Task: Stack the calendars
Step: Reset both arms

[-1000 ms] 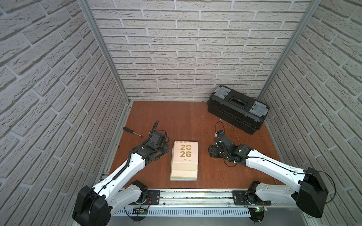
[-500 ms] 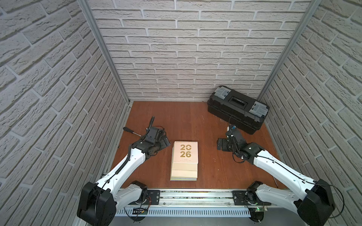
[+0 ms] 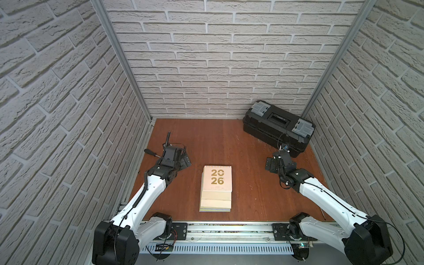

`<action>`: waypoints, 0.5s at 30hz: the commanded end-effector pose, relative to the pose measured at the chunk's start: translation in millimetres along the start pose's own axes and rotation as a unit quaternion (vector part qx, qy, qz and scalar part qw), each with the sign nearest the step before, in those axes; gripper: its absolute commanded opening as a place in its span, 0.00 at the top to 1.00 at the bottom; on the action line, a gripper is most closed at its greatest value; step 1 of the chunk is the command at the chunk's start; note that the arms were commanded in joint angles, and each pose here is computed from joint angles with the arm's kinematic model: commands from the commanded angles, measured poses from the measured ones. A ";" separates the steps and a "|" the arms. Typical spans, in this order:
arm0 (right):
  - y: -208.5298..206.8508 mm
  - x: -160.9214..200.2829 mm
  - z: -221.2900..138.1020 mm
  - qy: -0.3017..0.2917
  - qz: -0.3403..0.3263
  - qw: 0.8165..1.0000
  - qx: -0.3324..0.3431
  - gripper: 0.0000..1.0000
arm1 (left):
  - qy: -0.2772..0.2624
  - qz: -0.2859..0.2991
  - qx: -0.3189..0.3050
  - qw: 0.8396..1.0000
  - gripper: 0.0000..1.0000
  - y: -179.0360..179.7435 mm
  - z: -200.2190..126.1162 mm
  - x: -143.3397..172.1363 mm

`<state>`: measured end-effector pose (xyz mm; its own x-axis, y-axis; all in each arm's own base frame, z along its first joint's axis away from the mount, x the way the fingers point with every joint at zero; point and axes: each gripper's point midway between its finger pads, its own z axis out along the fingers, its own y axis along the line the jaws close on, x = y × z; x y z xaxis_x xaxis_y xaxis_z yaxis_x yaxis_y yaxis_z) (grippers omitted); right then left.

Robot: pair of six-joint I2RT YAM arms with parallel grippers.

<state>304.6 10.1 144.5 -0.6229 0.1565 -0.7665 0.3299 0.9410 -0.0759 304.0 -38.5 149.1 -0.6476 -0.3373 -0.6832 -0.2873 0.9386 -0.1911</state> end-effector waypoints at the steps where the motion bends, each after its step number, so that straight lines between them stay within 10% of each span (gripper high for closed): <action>1: -15.5 -34.3 0.5 -0.080 0.026 0.996 0.030 0.00 | -0.097 0.054 -0.020 0.994 0.02 8.0 -1.9 -33.2; 9: -45.7 -48.3 18.2 -0.135 0.037 0.985 0.102 0.01 | -0.273 0.161 -0.063 0.946 0.02 22.2 -8.2 -62.4; 15: -54.5 -53.9 25.2 -0.184 0.039 0.977 0.099 0.01 | -0.303 0.145 -0.108 0.936 0.02 49.6 12.8 -65.9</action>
<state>326.9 -51.2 150.3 -0.4240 0.1064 -0.8994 0.5022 0.8541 -0.1357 327.6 15.9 139.6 -0.3834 0.0654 -0.9213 -0.2574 0.9504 0.1746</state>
